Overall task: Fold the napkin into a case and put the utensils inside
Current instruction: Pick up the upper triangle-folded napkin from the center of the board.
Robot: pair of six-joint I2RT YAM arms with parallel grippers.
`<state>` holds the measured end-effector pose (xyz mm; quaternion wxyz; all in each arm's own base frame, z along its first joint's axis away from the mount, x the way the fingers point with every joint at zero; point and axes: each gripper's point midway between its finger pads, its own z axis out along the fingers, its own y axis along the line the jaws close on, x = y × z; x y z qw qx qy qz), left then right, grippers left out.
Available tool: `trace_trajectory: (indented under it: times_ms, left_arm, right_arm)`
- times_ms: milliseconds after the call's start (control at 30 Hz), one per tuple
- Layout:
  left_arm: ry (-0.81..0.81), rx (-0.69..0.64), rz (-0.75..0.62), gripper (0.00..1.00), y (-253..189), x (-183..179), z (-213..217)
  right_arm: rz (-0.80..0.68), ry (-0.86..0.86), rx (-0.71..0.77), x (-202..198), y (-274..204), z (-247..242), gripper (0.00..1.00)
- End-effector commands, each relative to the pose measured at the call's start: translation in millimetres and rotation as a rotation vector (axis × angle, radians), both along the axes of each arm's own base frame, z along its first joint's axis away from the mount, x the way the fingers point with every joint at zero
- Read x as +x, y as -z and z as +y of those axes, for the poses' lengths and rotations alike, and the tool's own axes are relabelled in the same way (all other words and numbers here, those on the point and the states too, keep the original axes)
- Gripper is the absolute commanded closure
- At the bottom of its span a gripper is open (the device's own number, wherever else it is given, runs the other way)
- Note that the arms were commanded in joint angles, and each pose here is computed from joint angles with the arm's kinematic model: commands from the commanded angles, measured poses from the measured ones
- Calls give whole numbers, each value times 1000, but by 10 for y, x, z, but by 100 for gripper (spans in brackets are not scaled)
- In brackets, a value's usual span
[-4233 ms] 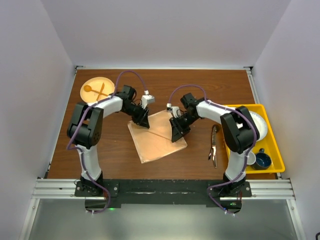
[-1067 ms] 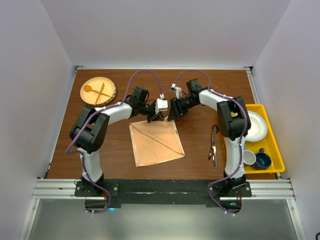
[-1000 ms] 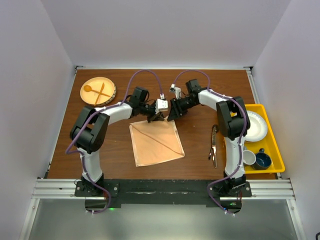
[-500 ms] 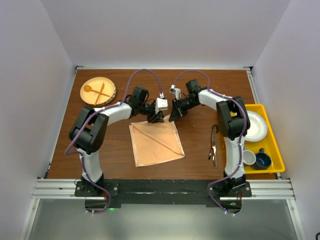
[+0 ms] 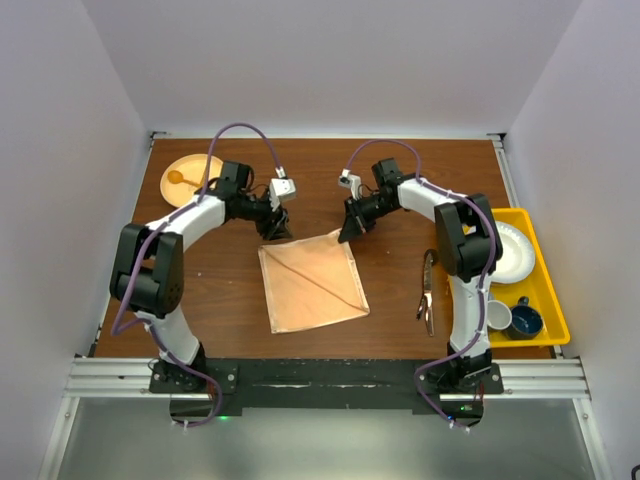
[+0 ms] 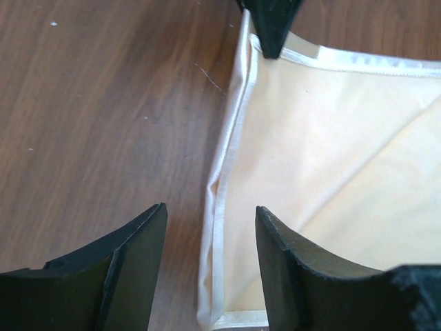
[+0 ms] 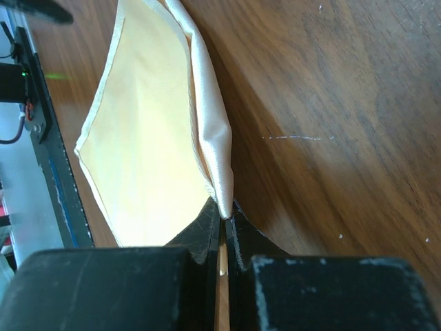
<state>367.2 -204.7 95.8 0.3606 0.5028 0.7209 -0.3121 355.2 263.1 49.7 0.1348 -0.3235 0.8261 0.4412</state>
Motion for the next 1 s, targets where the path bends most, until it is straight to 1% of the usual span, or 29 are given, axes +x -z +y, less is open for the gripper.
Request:
trace_trajectory:
  times_ms: [0,33,67,100,133,167,233,433,467,567,833,967]
  left_arm:
    - [37,28,28,39,81,7,128]
    - [36,47,90,38,136,-57,192]
    - [54,65,81,38,158,44,226]
    - [50,74,100,37,177,62,296]
    - [55,80,145,37,203,0,334]
    - [53,81,153,37,230,42,387]
    - [53,87,200,37,272,-16,431]
    - [39,51,347,37,426,-149,455]
    - [33,39,360,37,437,-152,457]
    - [16,34,383,37,492,-147,477]
    - [-17,7,425,40,558,-92,541]
    - [-6,-4,454,39,577,-117,555]
  right_arm:
    - [-111,-37,26,29,-263,7,100]
    - [-122,-43,24,19,-277,4,100]
    - [-135,-47,25,20,-297,0,100]
    - [-154,-56,26,19,-306,-6,100]
    - [-170,-63,31,3,-347,2,100]
    - [-191,-79,32,-8,-360,12,100]
    - [-218,-98,39,-44,-409,50,100]
    - [-326,-169,49,-143,-526,116,100]
    - [-360,-185,54,-147,-580,115,100]
    - [-405,-226,57,-218,-626,138,100]
    - [-474,-273,77,-319,-747,141,100]
    - [-508,-301,82,-376,-792,136,100]
